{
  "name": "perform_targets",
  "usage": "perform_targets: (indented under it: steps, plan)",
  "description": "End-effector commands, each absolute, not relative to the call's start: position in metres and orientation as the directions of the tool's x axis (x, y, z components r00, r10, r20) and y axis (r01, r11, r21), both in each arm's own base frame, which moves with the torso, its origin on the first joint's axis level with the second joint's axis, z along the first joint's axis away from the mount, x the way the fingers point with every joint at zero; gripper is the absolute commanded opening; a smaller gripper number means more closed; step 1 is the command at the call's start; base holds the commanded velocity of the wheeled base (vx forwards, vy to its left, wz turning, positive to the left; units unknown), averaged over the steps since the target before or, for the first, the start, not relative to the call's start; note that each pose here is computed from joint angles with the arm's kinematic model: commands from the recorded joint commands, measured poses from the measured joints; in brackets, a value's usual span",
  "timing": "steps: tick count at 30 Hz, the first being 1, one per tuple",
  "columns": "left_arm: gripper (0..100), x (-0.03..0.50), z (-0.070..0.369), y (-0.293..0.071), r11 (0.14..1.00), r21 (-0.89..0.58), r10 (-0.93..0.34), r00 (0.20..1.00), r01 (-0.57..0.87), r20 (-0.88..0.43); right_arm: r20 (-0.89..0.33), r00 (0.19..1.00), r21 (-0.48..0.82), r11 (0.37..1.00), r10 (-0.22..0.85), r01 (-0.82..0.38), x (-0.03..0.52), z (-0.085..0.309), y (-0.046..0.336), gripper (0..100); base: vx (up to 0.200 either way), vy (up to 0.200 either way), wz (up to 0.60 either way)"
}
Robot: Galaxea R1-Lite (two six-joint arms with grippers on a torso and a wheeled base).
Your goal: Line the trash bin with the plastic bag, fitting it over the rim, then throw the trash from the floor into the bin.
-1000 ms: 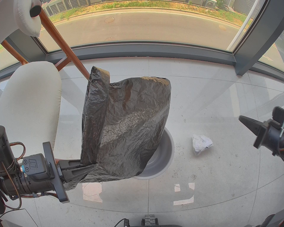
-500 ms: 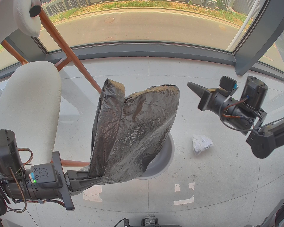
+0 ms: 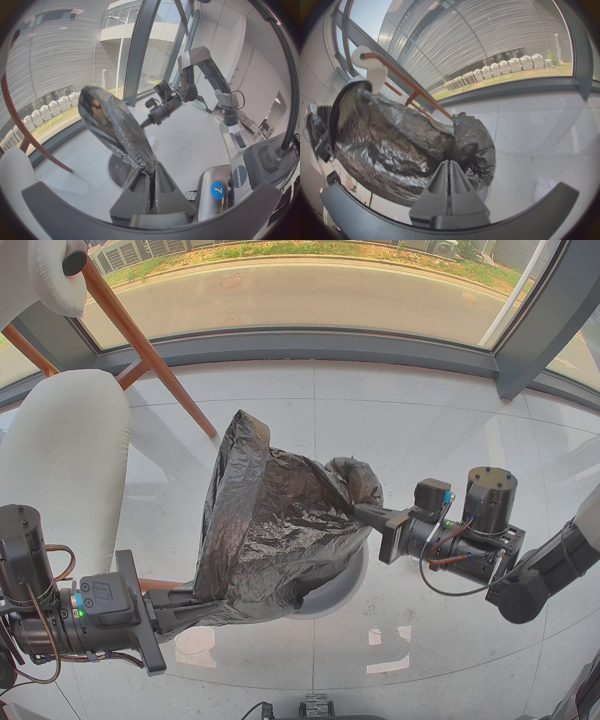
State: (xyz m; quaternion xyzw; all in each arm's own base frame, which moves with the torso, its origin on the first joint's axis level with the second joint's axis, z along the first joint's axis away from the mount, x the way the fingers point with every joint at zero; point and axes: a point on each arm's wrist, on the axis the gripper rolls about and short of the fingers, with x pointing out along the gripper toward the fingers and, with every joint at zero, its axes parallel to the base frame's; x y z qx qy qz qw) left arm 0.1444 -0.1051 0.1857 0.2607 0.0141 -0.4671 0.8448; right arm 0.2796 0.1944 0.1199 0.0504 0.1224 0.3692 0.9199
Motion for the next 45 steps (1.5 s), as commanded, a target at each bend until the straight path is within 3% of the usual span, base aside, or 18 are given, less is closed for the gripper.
perform_targets:
  steps: [1, 10, 20, 27, 30, 37, 42, 45]
  plan:
    - [0, 0.151, 0.195, -0.109, 0.449, 0.442, -0.773, 0.586, 0.776, -0.244, -0.262, 0.663, 0.188, 0.711, 0.701, -0.678, 0.278, 0.094, 0.205, 0, 0.000, 0.000, 0.00]
    - [0, 0.156, 0.199, -0.112, 0.468, 0.456, -0.757, 0.610, 0.757, -0.237, -0.291, 0.592, 0.186, 0.651, 0.752, -0.736, 0.274, 0.074, 0.243, 0, 0.000, 0.000, 0.00]
    - [0, 0.162, 0.190, -0.117, 0.469, 0.460, -0.730, 0.624, 0.754, -0.278, -0.394, 0.562, 0.192, 0.663, 0.727, -0.723, 0.284, 0.024, 0.256, 0, 0.000, 0.000, 0.00]
    - [0, 0.168, 0.184, -0.132, 0.415, 0.463, -0.751, 0.582, 0.783, -0.312, -0.362, 0.606, 0.181, 0.691, 0.709, -0.700, 0.304, 0.020, 0.264, 0, 0.000, 0.000, 0.00]
    - [0, 0.175, 0.183, -0.139, 0.405, 0.467, -0.751, 0.577, 0.786, -0.322, -0.313, 0.640, 0.178, 0.705, 0.702, -0.686, 0.312, 0.039, 0.258, 0, 0.000, 0.000, 0.00]
    - [0, 0.184, 0.172, -0.146, 0.376, 0.463, -0.740, 0.561, 0.802, -0.370, -0.114, 0.741, 0.254, 0.740, 0.662, -0.623, 0.301, 0.140, 0.204, 0, 0.000, 0.000, 0.00]
    - [0, 0.200, 0.164, -0.158, 0.321, 0.506, -0.733, 0.549, 0.800, -0.403, -0.139, 0.747, 0.334, 0.741, 0.650, -0.583, 0.260, 0.174, 0.171, 0, 0.000, 0.000, 0.00]
    - [0, 0.209, 0.156, -0.179, 0.225, 0.554, -0.746, 0.507, 0.801, -0.431, -0.171, 0.734, 0.368, 0.733, 0.658, -0.572, 0.233, 0.198, 0.157, 0, 0.000, 0.000, 0.00]
